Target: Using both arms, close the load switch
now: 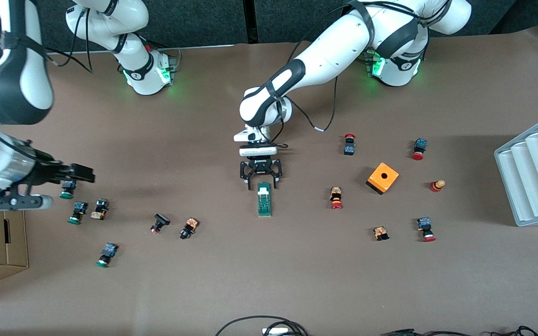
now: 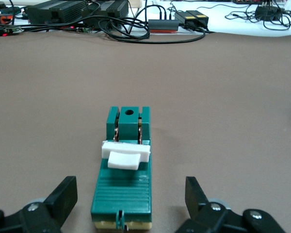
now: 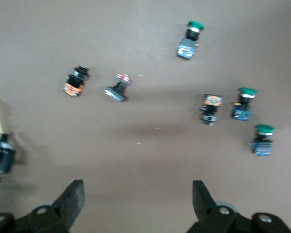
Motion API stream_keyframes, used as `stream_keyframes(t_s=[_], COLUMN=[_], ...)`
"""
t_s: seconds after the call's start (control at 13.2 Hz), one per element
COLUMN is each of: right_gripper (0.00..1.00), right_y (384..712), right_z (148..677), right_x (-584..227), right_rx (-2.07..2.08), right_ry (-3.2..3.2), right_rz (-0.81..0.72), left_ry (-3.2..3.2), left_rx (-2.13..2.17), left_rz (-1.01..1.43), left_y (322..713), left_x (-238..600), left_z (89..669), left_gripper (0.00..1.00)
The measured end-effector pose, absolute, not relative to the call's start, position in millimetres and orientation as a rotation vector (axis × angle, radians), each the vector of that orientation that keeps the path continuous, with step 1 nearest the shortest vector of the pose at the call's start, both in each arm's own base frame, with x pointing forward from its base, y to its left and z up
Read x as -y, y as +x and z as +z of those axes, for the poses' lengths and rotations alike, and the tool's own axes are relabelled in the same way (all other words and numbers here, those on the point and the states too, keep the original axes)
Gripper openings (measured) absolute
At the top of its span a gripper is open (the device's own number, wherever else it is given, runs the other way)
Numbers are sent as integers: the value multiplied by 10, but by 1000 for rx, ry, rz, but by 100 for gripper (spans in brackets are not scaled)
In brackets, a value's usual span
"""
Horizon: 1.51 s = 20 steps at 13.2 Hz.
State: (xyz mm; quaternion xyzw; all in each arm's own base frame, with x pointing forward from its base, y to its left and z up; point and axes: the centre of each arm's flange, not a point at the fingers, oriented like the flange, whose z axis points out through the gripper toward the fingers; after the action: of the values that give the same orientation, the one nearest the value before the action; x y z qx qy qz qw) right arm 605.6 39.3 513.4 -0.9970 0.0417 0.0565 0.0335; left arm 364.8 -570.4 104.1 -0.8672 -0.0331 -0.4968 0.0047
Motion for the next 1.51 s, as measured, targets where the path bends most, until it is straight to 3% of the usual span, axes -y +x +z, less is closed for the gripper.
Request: stream_keyframes(t_s=[0.6,1.13,1.51], right_gripper=[100,100,98], right_y=[6247,6131,6011], right_z=[4357,3836,3277], right_x=[-2099,-3497,-4040], right_rx=[-785,-1471,-1712], right_ry=[-2878,-2464,-2271], right_rz=[147,146,104], left_ry=[-2662,-2641,-2648], left_rx=[106,37,61], left_rz=[-1611,-1666,-1683], left_y=[3379,3417,3425], left_x=[5688,5661,5653], left_z=[818,756,743], left_gripper=[92,86,81])
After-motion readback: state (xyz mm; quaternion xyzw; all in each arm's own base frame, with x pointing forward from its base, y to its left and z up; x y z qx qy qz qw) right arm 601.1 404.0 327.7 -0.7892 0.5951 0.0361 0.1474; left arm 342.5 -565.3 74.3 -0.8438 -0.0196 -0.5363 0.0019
